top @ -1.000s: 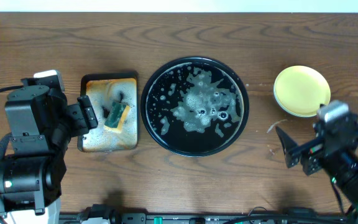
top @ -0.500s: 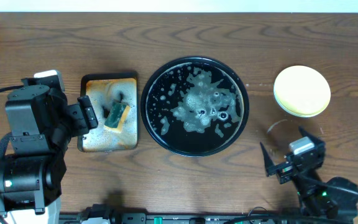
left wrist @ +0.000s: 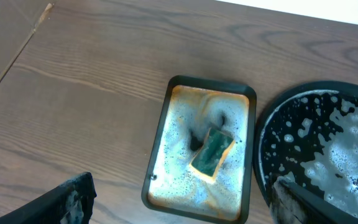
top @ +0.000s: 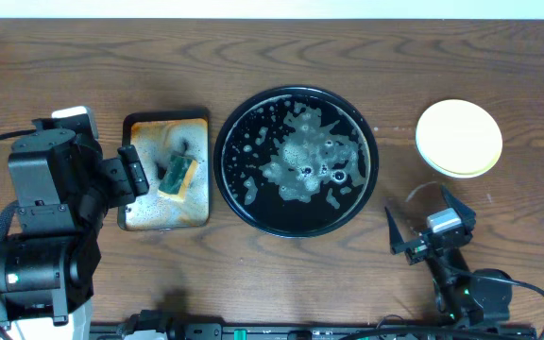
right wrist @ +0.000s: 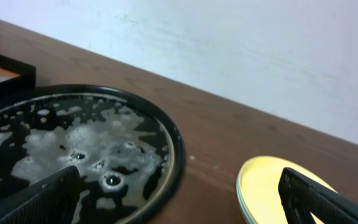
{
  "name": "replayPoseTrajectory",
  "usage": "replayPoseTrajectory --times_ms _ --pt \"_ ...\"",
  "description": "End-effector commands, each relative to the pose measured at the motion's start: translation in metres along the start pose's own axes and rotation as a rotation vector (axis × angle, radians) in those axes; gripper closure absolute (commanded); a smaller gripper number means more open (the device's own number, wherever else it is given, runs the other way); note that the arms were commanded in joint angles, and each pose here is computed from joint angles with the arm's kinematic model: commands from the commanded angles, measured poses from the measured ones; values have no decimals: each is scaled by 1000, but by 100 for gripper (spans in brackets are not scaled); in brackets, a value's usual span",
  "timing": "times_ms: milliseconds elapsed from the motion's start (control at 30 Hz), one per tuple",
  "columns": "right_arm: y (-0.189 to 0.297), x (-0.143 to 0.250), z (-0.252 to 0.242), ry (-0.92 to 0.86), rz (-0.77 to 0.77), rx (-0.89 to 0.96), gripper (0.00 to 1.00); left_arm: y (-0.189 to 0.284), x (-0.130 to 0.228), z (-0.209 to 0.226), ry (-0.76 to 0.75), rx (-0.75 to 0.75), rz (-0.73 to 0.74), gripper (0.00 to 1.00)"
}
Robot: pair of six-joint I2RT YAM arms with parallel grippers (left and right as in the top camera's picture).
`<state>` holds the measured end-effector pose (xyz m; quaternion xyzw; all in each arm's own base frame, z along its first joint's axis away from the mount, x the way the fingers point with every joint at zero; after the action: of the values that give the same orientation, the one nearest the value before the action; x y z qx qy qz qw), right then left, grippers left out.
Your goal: Clean dirty plates on tray and stack at the side
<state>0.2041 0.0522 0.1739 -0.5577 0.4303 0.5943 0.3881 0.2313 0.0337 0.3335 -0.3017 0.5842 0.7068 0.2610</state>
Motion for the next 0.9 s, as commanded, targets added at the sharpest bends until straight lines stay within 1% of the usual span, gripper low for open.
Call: replayPoseTrajectory --times_ms 0,267,500,867 --pt "-5 10 4 -8 -18 -18 1 3 -3 2 6 -8 -13 11" --pt "-6 9 5 -4 -32 -26 1 3 -3 2 6 -8 -13 11" --pt "-6 9 15 -1 -31 -73 1 3 -3 2 6 -8 -13 11" --pt "-6 9 15 -1 -30 -73 1 3 -3 2 6 -8 -13 11"
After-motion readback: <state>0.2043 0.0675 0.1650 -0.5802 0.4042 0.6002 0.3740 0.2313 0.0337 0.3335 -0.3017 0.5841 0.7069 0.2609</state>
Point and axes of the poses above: each gripper's point midway between its finger pads, its own y axis back along the fingers, its own z axis along the line the jaws close on, x = y × z, the point moved 3 cm from there along y, back along the fingers, and after that the axes turned 10 degrees about -y, right-handed, at the moved point
